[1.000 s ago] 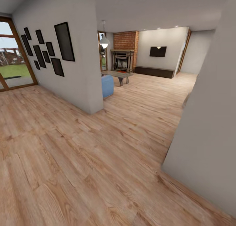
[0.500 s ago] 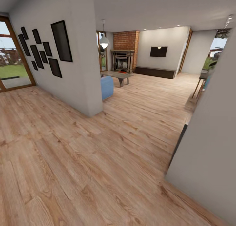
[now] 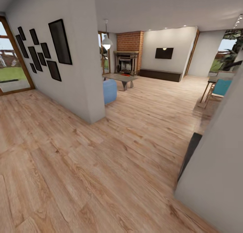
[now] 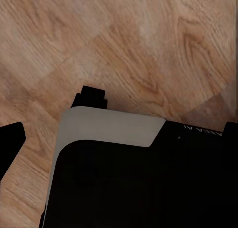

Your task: Move the two storage containers from the living room to the garage. In the garage, place one container on the floor and stack the other container on top of it (either order is fine).

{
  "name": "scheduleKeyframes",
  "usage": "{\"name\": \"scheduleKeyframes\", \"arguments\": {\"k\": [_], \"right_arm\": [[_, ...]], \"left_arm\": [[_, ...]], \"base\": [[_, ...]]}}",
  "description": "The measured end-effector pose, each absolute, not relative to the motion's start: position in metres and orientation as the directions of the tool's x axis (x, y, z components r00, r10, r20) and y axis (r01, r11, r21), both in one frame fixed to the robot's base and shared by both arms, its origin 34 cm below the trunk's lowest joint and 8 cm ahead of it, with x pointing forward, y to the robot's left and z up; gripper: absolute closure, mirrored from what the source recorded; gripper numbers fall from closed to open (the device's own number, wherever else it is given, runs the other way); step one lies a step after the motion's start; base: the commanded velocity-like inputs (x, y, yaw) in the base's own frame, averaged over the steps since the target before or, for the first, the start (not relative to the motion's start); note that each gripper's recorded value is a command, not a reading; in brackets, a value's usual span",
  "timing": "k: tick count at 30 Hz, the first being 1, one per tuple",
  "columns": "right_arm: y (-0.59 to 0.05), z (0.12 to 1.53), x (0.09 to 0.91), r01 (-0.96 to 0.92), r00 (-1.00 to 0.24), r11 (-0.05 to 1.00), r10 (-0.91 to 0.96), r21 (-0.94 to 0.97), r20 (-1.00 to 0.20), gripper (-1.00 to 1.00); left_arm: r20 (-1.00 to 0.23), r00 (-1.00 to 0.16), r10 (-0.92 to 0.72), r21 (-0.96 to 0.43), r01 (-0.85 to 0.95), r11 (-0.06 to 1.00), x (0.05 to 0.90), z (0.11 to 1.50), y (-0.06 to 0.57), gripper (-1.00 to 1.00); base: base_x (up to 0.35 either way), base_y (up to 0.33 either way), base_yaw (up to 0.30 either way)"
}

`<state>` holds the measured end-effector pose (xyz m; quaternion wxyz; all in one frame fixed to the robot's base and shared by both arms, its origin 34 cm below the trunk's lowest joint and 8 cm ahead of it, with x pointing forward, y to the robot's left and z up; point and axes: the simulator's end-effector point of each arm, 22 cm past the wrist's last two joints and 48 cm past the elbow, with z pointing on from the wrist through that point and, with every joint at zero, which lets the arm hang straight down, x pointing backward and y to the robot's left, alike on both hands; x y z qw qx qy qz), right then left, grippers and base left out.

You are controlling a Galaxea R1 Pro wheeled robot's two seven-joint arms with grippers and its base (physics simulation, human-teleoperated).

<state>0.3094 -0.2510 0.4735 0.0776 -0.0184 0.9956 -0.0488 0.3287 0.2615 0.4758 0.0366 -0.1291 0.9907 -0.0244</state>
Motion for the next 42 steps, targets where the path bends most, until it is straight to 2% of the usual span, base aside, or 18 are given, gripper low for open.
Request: {"name": "scheduleKeyframes", "arguments": {"k": [42], "right_arm": [[-0.251, 0.4736, 0.3097, -0.029, -0.987, 0.995, -0.044, -0.1, -0.154, -1.0]], "left_arm": [[-0.066, -0.964, -0.257, -0.058, -0.254, 0.966, 0.3288, 0.4758, 0.2609, -1.0]], "base": [[0.322, 0.0, 0.0]]}}
